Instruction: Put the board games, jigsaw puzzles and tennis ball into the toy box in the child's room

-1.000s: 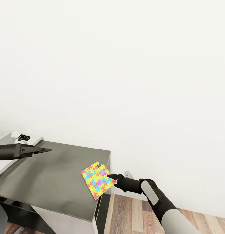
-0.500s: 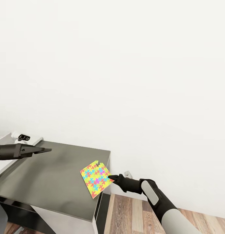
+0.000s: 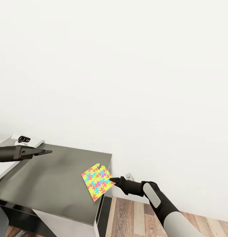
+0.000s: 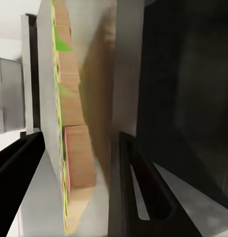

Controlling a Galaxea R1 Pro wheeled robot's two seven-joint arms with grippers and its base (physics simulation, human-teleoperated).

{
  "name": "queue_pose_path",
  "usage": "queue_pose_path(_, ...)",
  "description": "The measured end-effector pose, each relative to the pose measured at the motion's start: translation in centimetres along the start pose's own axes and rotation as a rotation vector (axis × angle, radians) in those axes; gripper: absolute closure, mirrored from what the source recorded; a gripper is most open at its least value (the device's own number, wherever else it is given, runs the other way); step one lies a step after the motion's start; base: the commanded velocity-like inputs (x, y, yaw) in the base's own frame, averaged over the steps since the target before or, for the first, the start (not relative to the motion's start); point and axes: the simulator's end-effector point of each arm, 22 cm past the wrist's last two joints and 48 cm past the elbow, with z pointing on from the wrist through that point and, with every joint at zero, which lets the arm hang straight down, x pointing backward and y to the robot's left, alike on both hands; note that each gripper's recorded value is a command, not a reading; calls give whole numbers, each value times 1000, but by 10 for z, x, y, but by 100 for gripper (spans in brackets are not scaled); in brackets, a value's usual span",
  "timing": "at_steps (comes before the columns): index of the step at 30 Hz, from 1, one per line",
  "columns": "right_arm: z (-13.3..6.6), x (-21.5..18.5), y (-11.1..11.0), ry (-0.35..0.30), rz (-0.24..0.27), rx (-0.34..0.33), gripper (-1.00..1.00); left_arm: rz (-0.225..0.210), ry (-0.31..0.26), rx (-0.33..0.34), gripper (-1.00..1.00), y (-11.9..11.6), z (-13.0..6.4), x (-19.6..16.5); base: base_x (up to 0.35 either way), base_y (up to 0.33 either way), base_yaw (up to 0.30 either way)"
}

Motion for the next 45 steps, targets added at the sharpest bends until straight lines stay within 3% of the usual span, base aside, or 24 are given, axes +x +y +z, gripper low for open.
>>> queue_pose_path(45,-29,-12,64,-19,-8,-8,100,-4,5,6,-100,-49,-7,-41,0,0,0)
